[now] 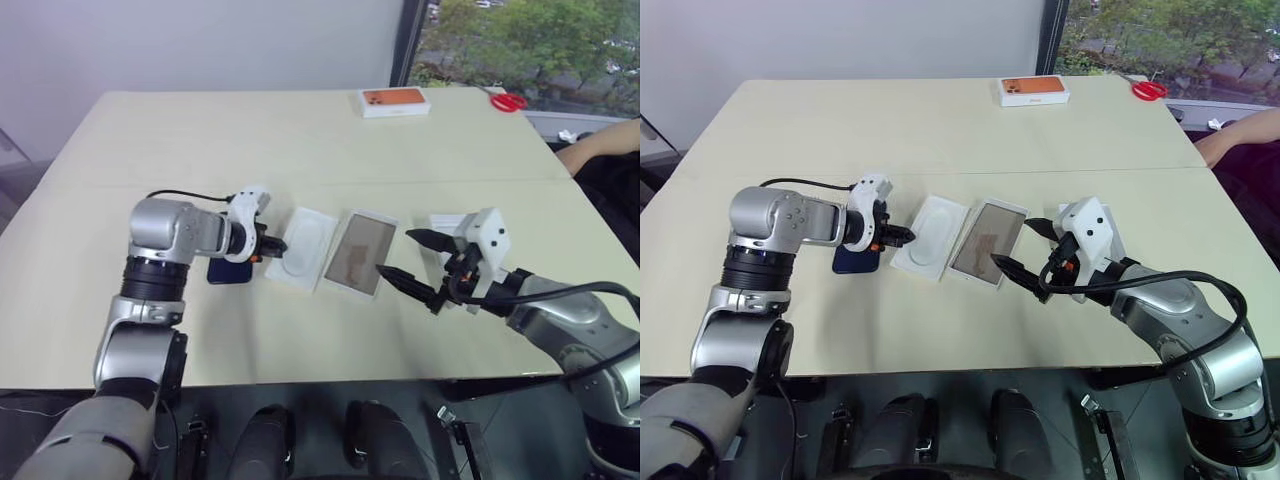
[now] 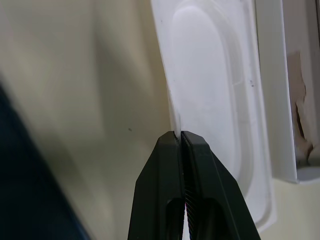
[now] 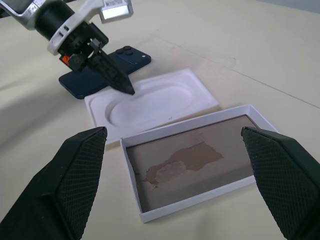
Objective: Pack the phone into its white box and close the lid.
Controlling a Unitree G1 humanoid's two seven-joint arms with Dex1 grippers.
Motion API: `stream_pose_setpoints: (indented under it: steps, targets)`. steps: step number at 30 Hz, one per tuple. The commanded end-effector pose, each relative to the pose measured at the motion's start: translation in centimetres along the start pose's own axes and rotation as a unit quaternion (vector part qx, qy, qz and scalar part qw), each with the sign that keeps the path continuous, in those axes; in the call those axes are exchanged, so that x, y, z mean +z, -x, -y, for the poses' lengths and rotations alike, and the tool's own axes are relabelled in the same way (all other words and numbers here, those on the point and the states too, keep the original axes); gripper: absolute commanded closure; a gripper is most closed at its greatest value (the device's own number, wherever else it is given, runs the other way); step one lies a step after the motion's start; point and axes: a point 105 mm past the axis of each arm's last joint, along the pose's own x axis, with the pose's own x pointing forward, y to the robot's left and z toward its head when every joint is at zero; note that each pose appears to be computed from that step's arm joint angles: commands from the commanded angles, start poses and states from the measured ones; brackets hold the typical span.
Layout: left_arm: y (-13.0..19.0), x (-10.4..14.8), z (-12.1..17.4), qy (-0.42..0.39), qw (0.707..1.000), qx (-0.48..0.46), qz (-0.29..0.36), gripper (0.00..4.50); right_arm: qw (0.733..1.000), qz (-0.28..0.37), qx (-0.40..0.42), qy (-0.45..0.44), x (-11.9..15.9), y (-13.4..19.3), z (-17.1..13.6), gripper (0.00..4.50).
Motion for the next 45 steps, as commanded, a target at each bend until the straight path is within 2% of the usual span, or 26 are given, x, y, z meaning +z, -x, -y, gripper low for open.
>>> stream_pose_setpoints:
  steps: [1,11,16,18,23,28,34,45]
  targets:
    - [1.6,2.2,-0.4,0.021,0.998,-0.002,0.056,4.43,0.999,0.020,0.009,0.022,1.3,0.0,-0.4,0.00]
    - [2.9,3.1,-1.0,0.078,0.993,-0.041,0.085,4.43,0.999,0.022,0.012,0.025,1.4,-0.2,-0.4,0.00]
    - [3.8,4.3,0.7,0.086,0.985,-0.104,0.107,4.43,0.999,0.021,0.011,0.027,1.5,0.0,-0.5,0.00]
    - [3.9,4.7,2.2,0.071,0.984,-0.130,0.103,4.43,0.999,0.018,0.006,0.029,1.5,0.2,-0.3,0.00]
    - [2.0,4.6,6.0,0.018,0.986,-0.148,0.072,4.43,0.999,-0.001,-0.023,0.041,1.1,1.5,0.9,0.00]
    - [0.0,4.2,8.3,-0.019,0.987,-0.150,0.046,4.43,0.998,-0.010,-0.043,0.044,0.7,2.2,1.8,0.00]
    - [-1.7,3.5,9.1,-0.041,0.990,-0.135,0.023,4.43,0.998,-0.013,-0.053,0.043,0.4,2.7,1.8,0.00]
    - [-3.0,2.4,9.6,-0.060,0.992,-0.107,-0.007,4.43,0.997,-0.013,-0.061,0.038,0.1,2.7,1.7,0.00]
